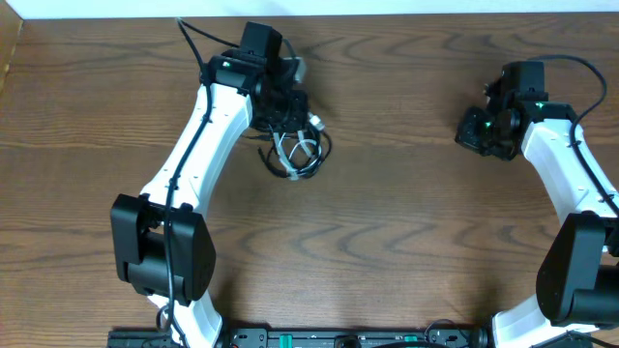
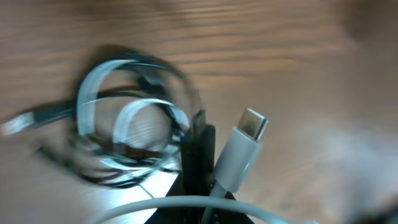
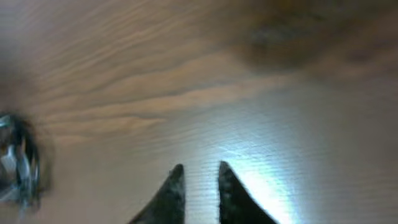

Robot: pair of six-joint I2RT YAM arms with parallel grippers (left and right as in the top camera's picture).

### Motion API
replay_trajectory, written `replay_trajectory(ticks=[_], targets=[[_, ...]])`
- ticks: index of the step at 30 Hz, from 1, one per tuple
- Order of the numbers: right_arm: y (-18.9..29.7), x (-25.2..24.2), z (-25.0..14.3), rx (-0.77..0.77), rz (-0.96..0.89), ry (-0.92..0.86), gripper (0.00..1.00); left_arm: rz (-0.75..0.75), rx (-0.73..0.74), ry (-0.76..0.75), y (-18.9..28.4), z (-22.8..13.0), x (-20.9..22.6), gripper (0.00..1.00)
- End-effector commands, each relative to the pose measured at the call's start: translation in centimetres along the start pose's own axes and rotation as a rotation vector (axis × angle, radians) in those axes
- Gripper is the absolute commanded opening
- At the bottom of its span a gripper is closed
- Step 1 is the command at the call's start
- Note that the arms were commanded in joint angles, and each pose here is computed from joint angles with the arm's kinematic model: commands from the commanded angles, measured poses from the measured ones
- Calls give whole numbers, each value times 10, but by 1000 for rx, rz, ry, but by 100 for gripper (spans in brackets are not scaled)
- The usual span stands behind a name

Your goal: Untangle cables

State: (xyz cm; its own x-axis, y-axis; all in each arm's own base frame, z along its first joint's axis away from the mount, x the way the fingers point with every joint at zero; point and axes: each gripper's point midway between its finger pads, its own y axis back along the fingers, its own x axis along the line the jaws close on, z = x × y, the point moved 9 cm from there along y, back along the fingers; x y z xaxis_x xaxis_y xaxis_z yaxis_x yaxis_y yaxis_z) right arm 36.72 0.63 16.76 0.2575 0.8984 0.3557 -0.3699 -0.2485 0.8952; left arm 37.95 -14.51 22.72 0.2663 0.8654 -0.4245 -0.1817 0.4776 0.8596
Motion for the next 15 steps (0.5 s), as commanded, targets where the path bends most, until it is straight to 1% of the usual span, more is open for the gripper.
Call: replay_trajectory(ticks=[1,2,3,5,8,9,11,13,15], targets=[[7,27,-1,31,292,208,26,-338,-60,-174,18,8,-37,7],[11,37,-2,37,425,266,33,-422,-98,-209,25,12,-45,7],[13,41,-2,38,475,280,36,-482,-120,-230,29,15,-51,7],[15,47,-2,41,541,291,38,-573,-149,-246,36,19,-60,7],[14,53,-4,43,551,309,41,-663,-166,-224,43,25,-67,7],[12,55,-5,48,542,304,45,-694,-169,-214,46,27,-70,7],[8,58,-7,66,527,263,48,-722,-173,-200,48,30,-72,7],[2,62,-10,97,523,212,49,-730,-177,-169,50,34,-73,7],[-2,68,-14,126,524,178,45,-731,-183,-171,50,35,-74,7]])
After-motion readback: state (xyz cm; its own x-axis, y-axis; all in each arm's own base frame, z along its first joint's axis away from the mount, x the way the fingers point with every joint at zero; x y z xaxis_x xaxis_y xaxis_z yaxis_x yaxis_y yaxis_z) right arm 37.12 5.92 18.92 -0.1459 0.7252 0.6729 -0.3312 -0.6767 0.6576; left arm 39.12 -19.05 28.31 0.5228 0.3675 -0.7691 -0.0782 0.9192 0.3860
